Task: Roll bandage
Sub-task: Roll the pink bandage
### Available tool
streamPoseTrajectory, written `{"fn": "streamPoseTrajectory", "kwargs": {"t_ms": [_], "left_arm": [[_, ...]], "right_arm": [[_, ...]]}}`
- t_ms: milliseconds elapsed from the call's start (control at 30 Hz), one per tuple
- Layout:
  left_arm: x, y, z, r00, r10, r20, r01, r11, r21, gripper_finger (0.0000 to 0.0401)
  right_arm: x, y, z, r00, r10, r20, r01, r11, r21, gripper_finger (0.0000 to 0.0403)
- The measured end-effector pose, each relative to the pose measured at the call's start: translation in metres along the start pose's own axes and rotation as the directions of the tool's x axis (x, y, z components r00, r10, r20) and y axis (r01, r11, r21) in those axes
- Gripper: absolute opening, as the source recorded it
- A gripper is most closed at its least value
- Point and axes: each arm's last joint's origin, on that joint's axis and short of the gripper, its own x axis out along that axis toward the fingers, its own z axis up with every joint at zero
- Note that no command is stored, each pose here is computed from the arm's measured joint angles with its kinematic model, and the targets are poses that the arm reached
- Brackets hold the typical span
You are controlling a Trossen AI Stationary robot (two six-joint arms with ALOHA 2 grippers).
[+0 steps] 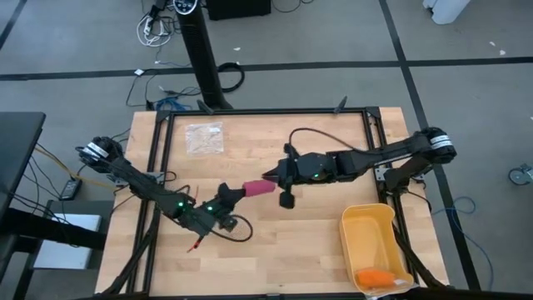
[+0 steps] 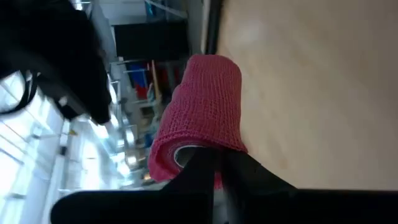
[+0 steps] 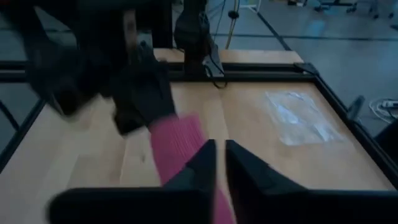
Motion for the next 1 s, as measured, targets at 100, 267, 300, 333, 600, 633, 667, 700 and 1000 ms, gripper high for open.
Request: {"fn": "streamPoseTrajectory", "kwargs": {"t_ms": [100,267,300,333,600,633,667,700,1000], "left_arm": [[0.008,-0.009,0.003,0.999,0.003,-0.054,0.005,0.99,0.138,0.0016],[0.014,-0.013,0.008,0.997,0.029,-0.075,-0.014,0.981,0.193,0.0016],[0.014,-0.011,0.008,0.997,0.036,-0.073,-0.022,0.983,0.184,0.0016],[0.014,-0.01,0.009,0.996,0.045,-0.071,-0.033,0.985,0.168,0.0016],[0.013,-0.007,0.011,0.997,0.059,-0.05,-0.05,0.986,0.161,0.0016],[0.013,-0.007,0.011,0.997,0.06,-0.05,-0.052,0.986,0.158,0.0016],[0.013,-0.007,0.011,0.997,0.061,-0.05,-0.053,0.987,0.154,0.0016],[0.013,-0.005,0.011,0.997,0.065,-0.049,-0.057,0.988,0.143,0.0016],[0.013,-0.002,0.011,0.996,0.073,-0.051,-0.066,0.99,0.121,0.0016]], "right_arm": [[0.018,0.004,-0.006,1.0,-0.019,0.025,0.02,1.0,-0.011,0.0011],[0.039,0.005,-0.021,0.994,-0.107,-0.011,0.107,0.994,-0.024,0.0004],[0.043,0.005,-0.024,0.993,-0.113,-0.02,0.113,0.993,-0.027,0.0003],[0.046,0.006,-0.026,0.993,-0.114,-0.021,0.113,0.993,-0.026,0.0004],[0.061,0.006,-0.037,0.995,-0.087,-0.043,0.086,0.996,-0.026,0.0003],[0.059,0.006,-0.035,0.995,-0.086,-0.039,0.086,0.996,-0.025,0.0003],[0.057,0.005,-0.033,0.996,-0.086,-0.036,0.085,0.996,-0.026,0.0002],[0.053,0.005,-0.03,0.996,-0.088,-0.03,0.087,0.996,-0.033,0.0002],[0.028,0.001,-0.012,0.998,-0.057,0.005,0.057,0.997,-0.061,0.0002]]}}
